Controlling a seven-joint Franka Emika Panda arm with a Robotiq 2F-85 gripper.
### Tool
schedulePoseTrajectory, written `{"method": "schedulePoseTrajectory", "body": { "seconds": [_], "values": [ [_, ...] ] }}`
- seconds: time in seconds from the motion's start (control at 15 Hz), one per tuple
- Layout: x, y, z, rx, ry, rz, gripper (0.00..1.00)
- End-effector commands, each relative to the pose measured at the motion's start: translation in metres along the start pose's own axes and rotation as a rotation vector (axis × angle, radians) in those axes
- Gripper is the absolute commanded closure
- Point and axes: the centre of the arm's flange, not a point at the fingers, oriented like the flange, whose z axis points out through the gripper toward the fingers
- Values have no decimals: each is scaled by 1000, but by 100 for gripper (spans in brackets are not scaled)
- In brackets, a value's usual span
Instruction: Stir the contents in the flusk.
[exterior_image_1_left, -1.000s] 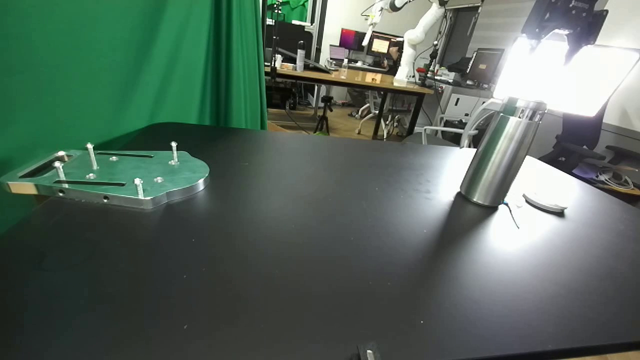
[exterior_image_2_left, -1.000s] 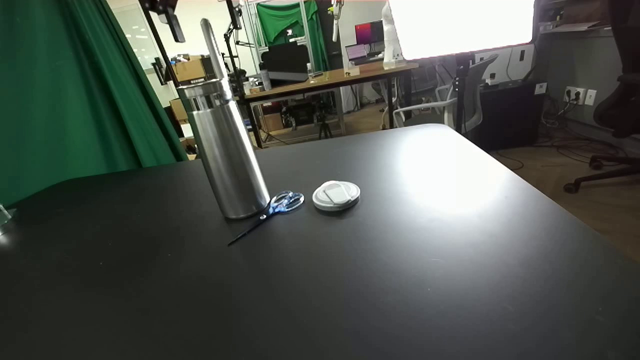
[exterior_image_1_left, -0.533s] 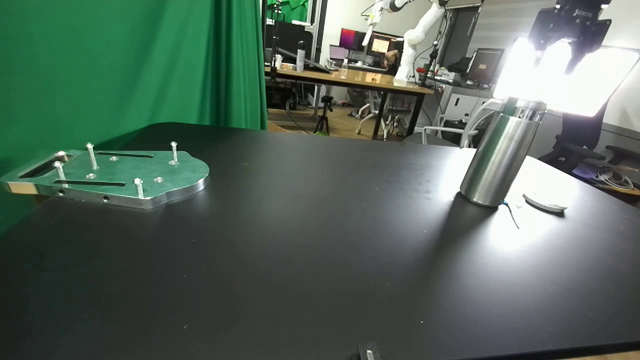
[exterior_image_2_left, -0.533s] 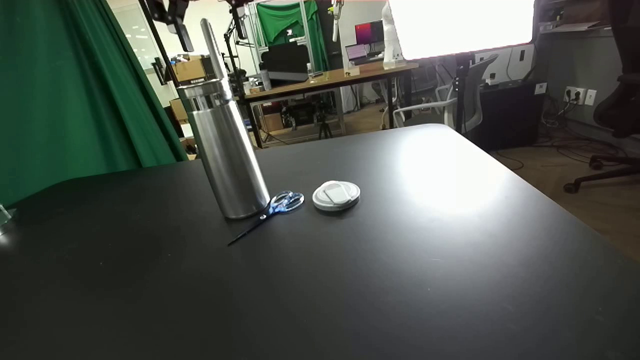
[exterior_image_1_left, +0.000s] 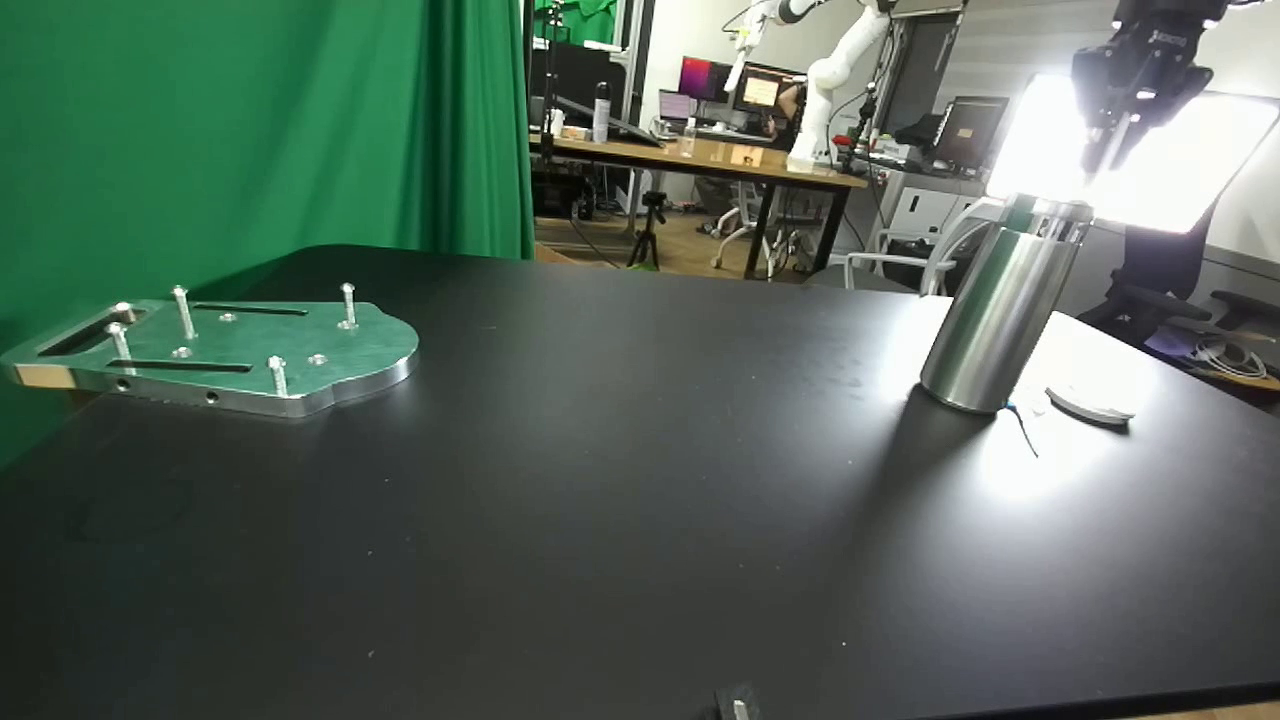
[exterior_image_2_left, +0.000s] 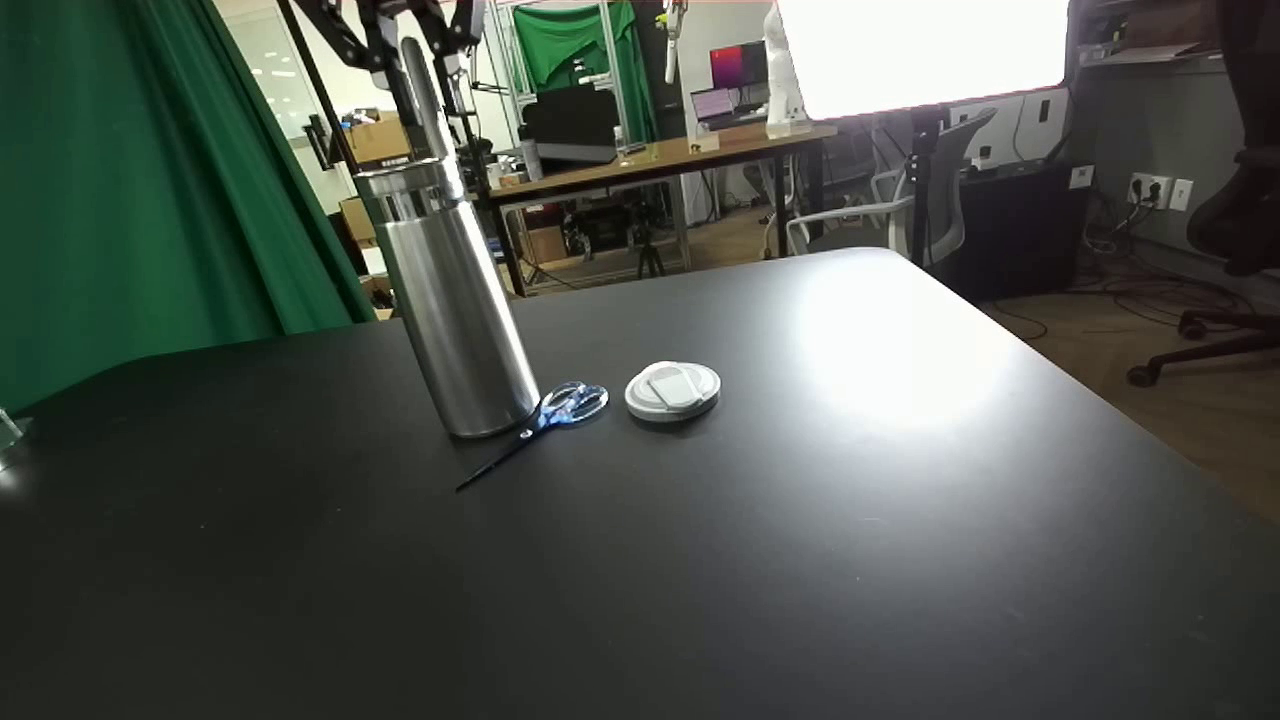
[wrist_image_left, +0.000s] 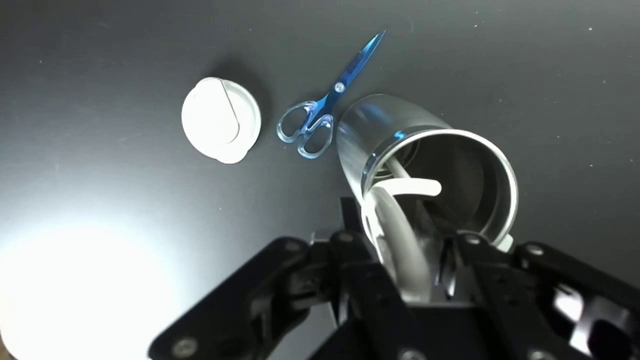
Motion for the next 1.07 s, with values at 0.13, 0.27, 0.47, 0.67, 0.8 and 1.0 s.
{"method": "schedulePoseTrajectory", "body": {
  "seconds": [0.13, 0.27, 0.47, 0.67, 0.8, 1.0],
  "values": [
    [-7, -3, 7, 13, -4, 10, 100],
    [-7, -3, 3, 14, -2, 8, 96],
    [-8, -4, -8, 10, 14, 8, 96],
    [-8, -7, -24, 3, 27, 0, 96],
    [-6, -11, -37, -10, 36, -15, 96],
    [-7, -21, -61, -44, 64, -42, 96]
  ]
}}
